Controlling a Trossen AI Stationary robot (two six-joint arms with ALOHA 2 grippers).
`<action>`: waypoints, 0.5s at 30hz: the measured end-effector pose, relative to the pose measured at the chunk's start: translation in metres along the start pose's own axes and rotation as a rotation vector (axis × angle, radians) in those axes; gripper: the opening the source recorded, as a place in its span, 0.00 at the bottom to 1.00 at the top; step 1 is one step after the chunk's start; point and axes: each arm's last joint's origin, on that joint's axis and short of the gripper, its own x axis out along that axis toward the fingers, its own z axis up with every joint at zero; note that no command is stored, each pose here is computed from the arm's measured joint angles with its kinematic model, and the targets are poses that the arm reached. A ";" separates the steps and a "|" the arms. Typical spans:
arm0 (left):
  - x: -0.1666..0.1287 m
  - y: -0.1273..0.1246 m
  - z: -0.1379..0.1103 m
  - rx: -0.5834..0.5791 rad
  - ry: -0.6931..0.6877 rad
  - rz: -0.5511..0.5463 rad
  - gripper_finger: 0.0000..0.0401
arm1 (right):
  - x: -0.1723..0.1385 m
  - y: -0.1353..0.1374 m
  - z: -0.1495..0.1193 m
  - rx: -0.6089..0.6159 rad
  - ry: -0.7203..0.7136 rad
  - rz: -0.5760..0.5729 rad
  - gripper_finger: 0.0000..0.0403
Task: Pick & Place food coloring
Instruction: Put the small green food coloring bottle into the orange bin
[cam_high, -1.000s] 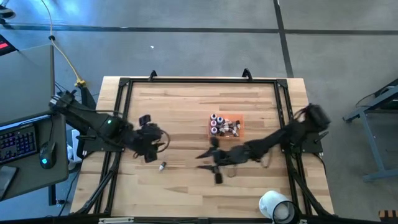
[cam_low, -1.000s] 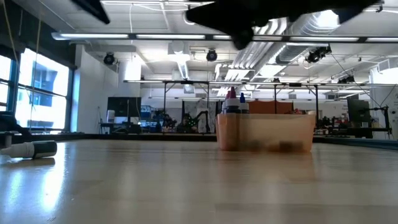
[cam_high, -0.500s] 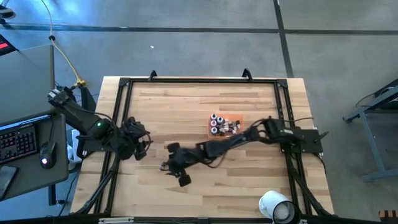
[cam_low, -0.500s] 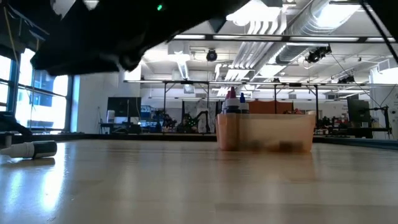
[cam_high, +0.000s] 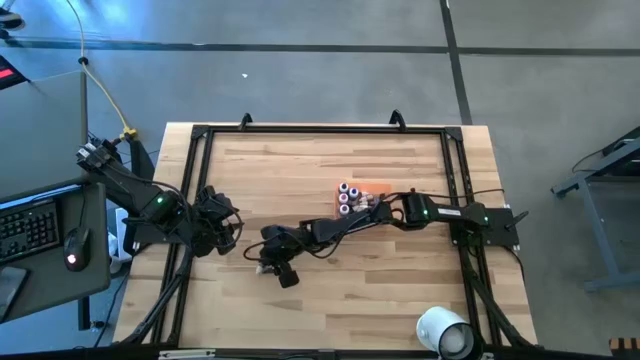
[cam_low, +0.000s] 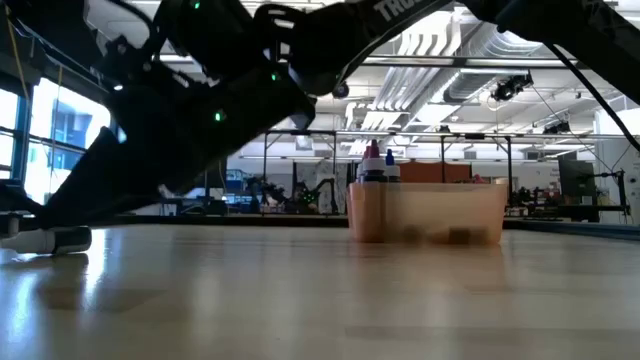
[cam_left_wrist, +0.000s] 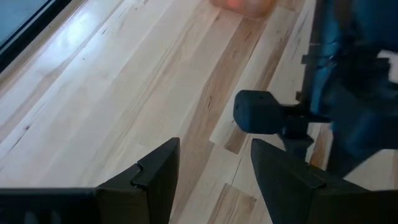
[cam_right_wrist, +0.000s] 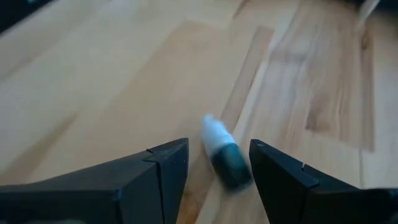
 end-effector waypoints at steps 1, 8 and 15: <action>0.000 0.000 0.000 0.000 0.000 0.000 0.49 | 0.001 -0.001 -0.002 0.002 0.006 -0.001 0.41; 0.000 0.000 0.000 0.000 0.000 -0.001 0.49 | 0.000 -0.007 -0.009 0.021 0.062 -0.060 0.41; 0.000 -0.001 0.001 -0.010 -0.006 -0.010 0.49 | 0.000 -0.007 -0.010 0.088 0.075 -0.069 0.39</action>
